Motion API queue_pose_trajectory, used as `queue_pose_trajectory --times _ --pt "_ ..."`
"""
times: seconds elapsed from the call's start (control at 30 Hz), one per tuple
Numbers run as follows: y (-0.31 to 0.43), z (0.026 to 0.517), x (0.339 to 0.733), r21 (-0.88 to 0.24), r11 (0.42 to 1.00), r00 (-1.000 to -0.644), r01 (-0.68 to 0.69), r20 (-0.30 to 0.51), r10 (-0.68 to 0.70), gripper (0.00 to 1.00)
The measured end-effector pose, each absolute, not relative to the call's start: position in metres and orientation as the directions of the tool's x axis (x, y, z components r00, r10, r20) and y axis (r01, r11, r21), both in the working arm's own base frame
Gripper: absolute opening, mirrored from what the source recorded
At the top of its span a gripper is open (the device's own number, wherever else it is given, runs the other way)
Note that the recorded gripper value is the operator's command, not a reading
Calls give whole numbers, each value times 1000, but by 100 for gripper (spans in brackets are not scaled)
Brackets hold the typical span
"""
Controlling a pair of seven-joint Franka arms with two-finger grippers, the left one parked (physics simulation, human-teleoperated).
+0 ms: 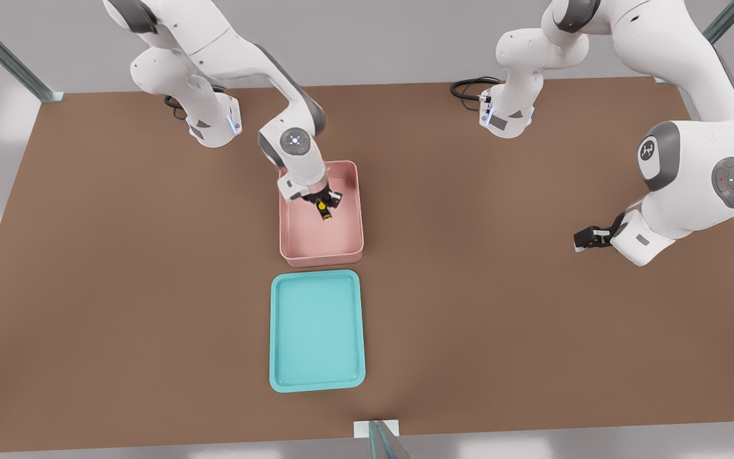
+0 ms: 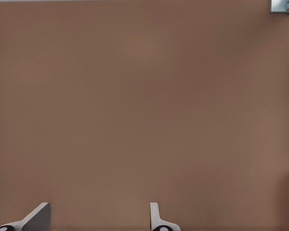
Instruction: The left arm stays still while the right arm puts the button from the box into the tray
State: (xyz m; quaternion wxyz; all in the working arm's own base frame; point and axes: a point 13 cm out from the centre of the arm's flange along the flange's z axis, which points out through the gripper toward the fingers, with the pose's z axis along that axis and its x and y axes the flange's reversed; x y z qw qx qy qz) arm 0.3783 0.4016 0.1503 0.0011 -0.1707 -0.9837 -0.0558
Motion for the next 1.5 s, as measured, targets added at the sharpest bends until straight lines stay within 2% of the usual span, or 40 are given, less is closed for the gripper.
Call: queue_pose_trajectory --times 0.13,0.27,0.43,0.57,0.73,0.87,1.03,1.47,1.5 --pt "406 210 415 161 917 -928 366 -13 373 45" --pt "393 255 485 183 889 -899 419 -55 435 45" --pt "375 264 574 159 863 -864 479 -88 496 46" --pt "375 251 623 130 852 -850 508 -88 520 46" --pt "359 181 625 26 850 -849 526 -52 527 46" --pt "356 152 629 7 847 -845 532 -49 532 46" --pt "346 138 653 22 832 -829 555 -65 555 47" --pt "343 89 687 35 824 -818 566 -103 566 48" --pt "343 87 688 35 824 -818 566 -104 566 100"
